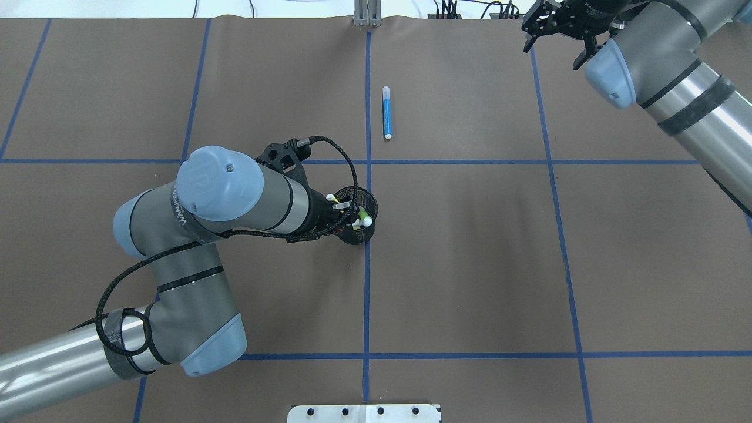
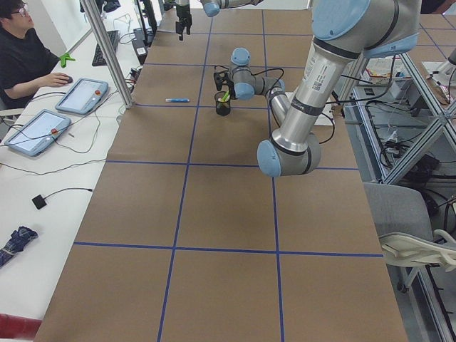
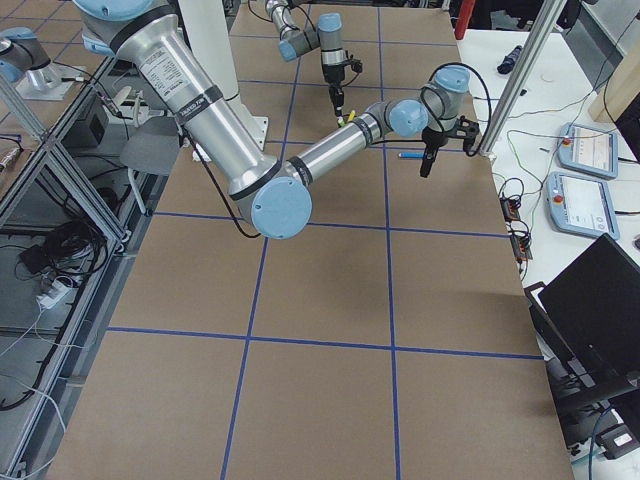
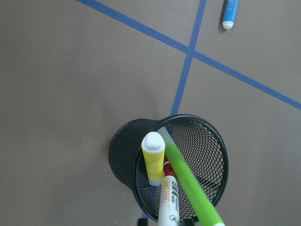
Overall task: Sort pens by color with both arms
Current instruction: 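Close the left gripper on the red-capped white marker in the cup, then lift the red-capped white marker out of the cup with the left gripper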
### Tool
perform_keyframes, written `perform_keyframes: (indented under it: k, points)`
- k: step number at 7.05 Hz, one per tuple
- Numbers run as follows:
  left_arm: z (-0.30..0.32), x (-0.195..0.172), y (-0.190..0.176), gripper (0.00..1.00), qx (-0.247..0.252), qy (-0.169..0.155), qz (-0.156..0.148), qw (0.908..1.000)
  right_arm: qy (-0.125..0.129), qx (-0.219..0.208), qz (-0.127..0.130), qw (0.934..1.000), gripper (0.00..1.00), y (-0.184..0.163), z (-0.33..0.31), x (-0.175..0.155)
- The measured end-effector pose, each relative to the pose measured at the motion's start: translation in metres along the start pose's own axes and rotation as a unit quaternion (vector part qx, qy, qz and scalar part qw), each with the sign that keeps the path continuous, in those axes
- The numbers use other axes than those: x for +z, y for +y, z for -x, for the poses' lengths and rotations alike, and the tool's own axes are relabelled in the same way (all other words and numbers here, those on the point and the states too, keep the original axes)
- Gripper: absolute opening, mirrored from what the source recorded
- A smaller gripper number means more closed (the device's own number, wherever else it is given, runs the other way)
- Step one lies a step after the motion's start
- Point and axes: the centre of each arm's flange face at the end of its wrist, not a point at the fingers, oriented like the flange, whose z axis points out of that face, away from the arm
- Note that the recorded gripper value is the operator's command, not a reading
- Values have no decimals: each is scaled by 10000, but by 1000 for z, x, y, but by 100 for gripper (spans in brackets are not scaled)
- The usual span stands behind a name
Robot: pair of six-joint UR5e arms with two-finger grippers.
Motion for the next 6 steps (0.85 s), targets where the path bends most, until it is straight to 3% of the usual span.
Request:
perform_keyframes:
  k: [1,4,6]
  points:
    - [0,0,0,0,0,-6,5,10000,-14,-7,-6,10000,100,0,0,-2]
    - [-8,-22,5,0,54,177,18,9998,-76,-43,-31,10000,100,5,1,-9]
    - [-16,-57,10,0,70,206,-23,9998,-110,-68,-49,9999,100,7,1,-13]
